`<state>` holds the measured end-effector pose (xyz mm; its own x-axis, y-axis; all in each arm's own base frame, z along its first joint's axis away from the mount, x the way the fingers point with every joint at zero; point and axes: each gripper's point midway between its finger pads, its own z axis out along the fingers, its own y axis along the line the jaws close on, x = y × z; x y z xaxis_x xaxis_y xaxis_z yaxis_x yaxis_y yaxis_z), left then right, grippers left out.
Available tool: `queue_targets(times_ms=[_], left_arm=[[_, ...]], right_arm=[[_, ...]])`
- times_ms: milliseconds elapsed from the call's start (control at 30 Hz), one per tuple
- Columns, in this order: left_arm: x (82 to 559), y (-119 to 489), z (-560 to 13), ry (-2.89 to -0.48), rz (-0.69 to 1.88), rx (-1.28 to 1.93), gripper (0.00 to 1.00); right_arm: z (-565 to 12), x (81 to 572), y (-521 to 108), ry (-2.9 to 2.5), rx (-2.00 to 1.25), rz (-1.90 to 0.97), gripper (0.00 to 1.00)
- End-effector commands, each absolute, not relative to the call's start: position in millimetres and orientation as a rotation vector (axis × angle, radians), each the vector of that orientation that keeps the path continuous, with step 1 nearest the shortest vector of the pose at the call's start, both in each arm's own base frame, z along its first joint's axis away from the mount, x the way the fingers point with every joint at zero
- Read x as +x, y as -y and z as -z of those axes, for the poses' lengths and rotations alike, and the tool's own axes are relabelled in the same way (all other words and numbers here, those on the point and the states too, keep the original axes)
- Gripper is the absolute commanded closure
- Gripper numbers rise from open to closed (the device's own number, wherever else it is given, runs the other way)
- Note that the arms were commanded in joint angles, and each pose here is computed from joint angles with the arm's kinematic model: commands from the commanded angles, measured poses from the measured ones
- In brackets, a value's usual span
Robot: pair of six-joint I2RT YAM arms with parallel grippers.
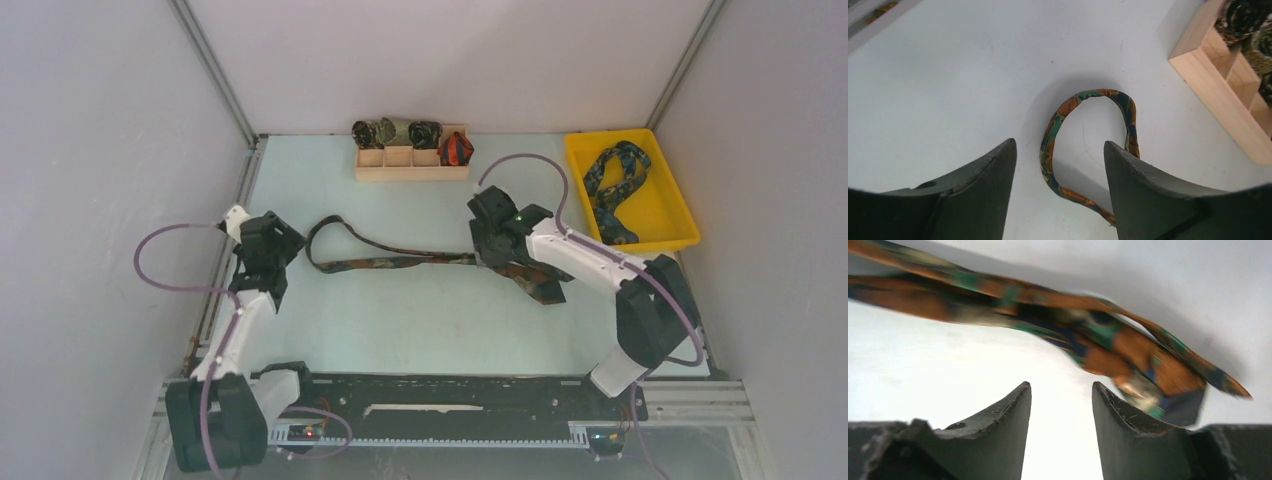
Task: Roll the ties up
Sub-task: Flatten out the tie at the center of the board.
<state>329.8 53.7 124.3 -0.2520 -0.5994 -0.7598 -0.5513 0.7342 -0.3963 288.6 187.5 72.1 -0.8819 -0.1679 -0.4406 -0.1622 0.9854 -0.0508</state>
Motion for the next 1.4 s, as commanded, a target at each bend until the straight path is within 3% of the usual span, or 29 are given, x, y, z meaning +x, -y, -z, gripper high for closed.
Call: queue_targets(times_ms=[0, 133, 300, 433, 567, 700, 867, 1167, 1367], left_arm=[[305, -54, -142, -1.829, 0.088, -0.981, 0.33], [286, -50, -131, -1.888, 0.08, -0.982, 0.51], [274, -35, -104, -1.978, 0.134, -0.963, 0.67], [272, -19, -80, -2.068, 0.207, -0.947, 0.74], [275, -8, -63, -2.133, 0.246, -0.937, 0.75], [280, -7, -51, -2.172, 0.248, -0.946, 0.75], [292, -6, -37, -2.239, 0.236, -0.953, 0.75], [324, -16, -19, -2.309, 0.181, -1.003, 0.76], [350, -25, -10, -2.334, 0.187, -1.047, 0.8]], right_arm=[[-156, 310, -279, -2.455, -0.33, -0.479, 0.49], [-179, 323, -343, -2.398, -0.44, -0.772, 0.51], [-182, 355, -410, -2.4, -0.478, -1.045, 0.55], [-167, 385, -448, -2.408, -0.382, -1.245, 0.73], [-140, 407, -471, -2.441, -0.261, -1.351, 0.74], [-117, 413, -490, -2.481, -0.215, -1.406, 0.64], [-86, 412, -508, -2.539, -0.174, -1.433, 0.63], [-72, 380, -530, -2.561, -0.323, -1.596, 0.58], [-80, 346, -539, -2.541, -0.528, -1.616, 0.6]])
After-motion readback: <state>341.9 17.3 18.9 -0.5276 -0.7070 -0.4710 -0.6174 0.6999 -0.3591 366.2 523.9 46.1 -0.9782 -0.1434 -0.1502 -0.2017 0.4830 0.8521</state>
